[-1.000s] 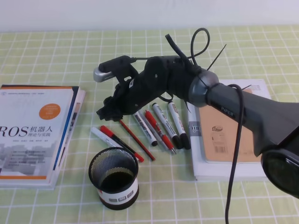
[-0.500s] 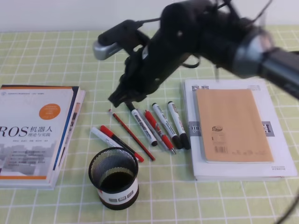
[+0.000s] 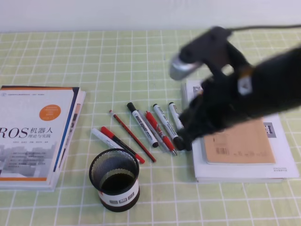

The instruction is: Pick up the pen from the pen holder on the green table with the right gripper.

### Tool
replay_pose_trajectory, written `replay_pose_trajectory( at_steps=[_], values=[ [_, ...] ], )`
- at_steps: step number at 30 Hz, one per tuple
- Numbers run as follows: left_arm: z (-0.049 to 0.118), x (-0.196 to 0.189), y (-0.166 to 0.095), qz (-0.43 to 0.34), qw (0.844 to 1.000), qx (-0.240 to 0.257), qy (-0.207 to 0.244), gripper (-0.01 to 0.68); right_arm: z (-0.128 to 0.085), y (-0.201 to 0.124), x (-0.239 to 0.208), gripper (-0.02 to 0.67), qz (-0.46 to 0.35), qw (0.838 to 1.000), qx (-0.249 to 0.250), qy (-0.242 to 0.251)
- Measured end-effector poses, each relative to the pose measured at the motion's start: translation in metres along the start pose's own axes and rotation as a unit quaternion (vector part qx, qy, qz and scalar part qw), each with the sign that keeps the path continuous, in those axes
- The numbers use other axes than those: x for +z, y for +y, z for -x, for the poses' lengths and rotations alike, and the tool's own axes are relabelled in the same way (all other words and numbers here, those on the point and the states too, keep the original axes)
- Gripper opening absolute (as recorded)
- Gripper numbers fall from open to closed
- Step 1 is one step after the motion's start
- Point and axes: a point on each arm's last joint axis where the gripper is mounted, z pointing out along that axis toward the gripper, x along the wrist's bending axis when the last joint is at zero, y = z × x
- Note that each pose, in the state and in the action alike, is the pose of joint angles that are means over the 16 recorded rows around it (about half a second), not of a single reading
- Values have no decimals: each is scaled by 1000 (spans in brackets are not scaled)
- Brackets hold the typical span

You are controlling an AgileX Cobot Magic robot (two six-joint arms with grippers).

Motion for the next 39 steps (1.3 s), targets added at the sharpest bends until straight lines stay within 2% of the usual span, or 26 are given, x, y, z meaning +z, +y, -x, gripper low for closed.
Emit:
replay_pose_trajectory(
  at_steps=[11,23,32,39],
  values=[
    [0,0,0,0,1000,0,0,-8,-6,-79,-35,-12,-26,999,34,12],
    [0,0,0,0,1000,0,0,-8,-2,-107,-44,-12,-64,997,35,6],
    [0,0,0,0,1000,0,0,-8,23,-141,-59,-12,31,997,69,-19],
    [0,0,0,0,1000,0,0,-8,36,-203,-71,-12,146,978,119,-87]
  ],
)
